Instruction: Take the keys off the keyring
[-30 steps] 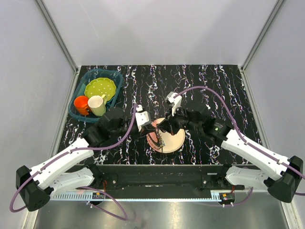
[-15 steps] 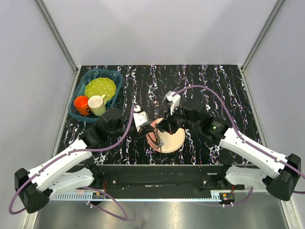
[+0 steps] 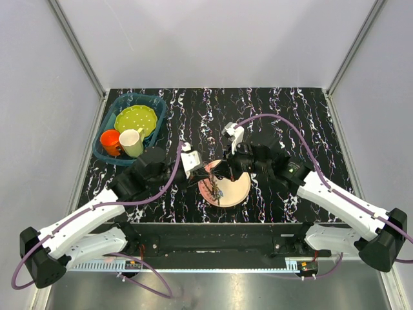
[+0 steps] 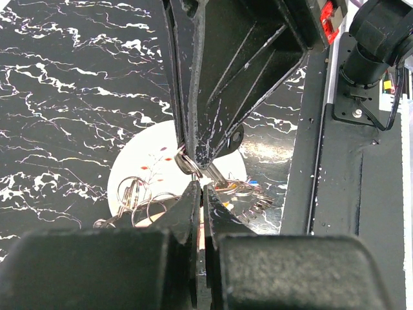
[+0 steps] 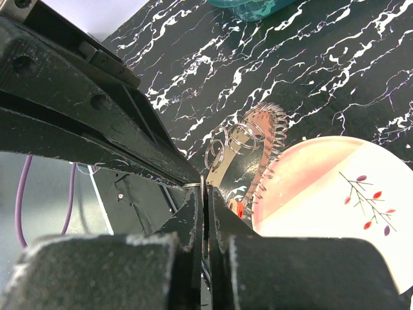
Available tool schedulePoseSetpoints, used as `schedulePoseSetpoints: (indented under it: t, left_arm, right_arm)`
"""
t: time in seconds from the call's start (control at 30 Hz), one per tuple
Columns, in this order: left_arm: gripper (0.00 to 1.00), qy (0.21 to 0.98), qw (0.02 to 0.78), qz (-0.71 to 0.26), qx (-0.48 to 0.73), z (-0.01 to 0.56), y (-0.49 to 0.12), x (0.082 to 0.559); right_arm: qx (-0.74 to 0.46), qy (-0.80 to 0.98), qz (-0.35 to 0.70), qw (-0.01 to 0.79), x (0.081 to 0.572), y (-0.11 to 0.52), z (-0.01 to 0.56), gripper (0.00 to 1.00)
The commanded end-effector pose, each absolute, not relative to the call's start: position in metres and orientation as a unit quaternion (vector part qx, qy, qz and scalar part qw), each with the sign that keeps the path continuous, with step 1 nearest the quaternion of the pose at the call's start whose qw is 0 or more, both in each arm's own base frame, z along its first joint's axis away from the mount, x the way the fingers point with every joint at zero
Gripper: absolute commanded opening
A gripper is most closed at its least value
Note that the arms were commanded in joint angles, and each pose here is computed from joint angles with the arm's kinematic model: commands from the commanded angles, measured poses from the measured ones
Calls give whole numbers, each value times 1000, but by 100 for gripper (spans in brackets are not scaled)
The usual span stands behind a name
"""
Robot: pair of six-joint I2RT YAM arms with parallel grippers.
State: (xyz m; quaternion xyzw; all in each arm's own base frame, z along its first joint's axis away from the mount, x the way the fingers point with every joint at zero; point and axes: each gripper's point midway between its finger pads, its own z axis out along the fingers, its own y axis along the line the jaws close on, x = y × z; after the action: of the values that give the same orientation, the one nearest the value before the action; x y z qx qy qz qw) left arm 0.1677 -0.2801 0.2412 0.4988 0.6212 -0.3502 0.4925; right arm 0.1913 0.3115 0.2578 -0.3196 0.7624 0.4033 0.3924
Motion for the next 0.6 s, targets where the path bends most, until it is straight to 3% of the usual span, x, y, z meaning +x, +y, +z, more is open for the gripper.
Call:
schedulePoseSetpoints:
  t: [0.0, 0.3, 0.57]
  left_arm:
    - [0, 606, 517, -359, 486, 267, -285, 169]
    - [0, 623, 525, -340, 469, 266, -282, 179]
    - [0, 607, 556, -339, 456, 278, -276, 179]
  right_arm:
    - [-311, 743, 404, 434, 204, 307, 287, 0]
    - [-327, 738, 423, 412, 193, 310, 283, 0]
    - [-260, 773, 385, 431, 218, 296, 278, 0]
